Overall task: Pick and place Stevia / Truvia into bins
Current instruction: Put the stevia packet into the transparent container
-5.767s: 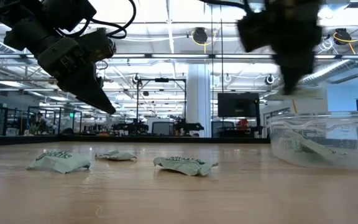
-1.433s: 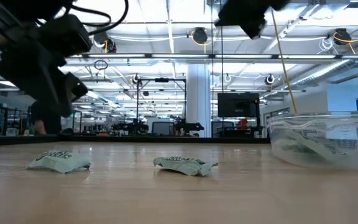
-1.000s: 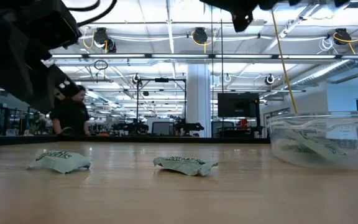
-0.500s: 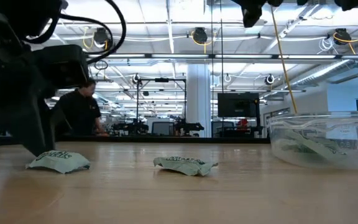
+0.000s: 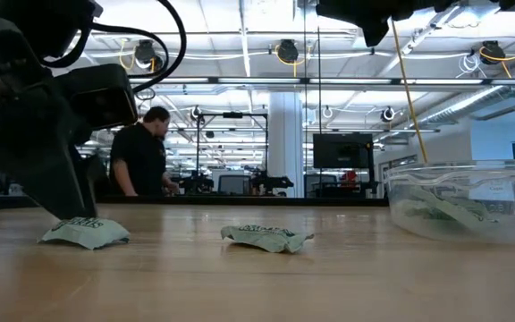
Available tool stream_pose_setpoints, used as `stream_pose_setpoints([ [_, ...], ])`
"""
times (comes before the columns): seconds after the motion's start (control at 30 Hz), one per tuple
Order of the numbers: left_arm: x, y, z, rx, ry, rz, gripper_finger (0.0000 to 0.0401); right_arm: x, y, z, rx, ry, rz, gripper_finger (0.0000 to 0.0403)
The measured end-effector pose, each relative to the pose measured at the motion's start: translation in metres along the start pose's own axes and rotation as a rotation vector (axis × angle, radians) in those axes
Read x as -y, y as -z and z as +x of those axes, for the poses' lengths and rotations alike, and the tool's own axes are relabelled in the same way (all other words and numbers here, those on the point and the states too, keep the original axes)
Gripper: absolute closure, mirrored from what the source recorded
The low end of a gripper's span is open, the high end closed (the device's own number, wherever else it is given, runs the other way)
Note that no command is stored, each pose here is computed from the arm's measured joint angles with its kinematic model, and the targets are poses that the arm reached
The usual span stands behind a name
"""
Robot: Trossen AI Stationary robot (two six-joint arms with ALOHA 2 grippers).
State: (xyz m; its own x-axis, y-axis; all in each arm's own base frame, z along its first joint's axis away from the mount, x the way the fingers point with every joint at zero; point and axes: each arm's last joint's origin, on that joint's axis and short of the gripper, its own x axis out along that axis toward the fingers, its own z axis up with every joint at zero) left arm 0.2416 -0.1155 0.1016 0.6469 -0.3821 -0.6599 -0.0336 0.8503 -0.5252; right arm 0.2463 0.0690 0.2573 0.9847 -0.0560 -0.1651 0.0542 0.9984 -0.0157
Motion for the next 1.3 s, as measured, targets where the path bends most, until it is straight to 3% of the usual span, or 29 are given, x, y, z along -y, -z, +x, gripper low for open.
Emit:
stream_pose_setpoints([
  [0.17,-0.001,0.001,0.002,-0.012,-0.001,0.009,0.0294,0.0,0.0,0.0,0.001,0.0,0.0,0.0314],
  [0.4,-0.001,0.002,0.002,-0.028,0.02,0.009,0.039,0.0,0.0,0.0,0.001,0.0,0.0,0.0314],
  [0.8,0.004,-0.017,-0.011,0.079,0.093,0.068,0.0398,0.0,0.0,0.0,0.002,-0.001,0.0,0.0314],
  [1.03,-0.003,-0.038,-0.025,0.199,0.05,0.086,0.0398,0.0,0.0,0.0,0.002,-0.001,0.001,0.0314],
  [1.3,-0.001,-0.058,-0.025,0.194,0.003,0.151,0.0399,0.0,0.0,0.0,0.002,-0.002,0.001,0.0314],
])
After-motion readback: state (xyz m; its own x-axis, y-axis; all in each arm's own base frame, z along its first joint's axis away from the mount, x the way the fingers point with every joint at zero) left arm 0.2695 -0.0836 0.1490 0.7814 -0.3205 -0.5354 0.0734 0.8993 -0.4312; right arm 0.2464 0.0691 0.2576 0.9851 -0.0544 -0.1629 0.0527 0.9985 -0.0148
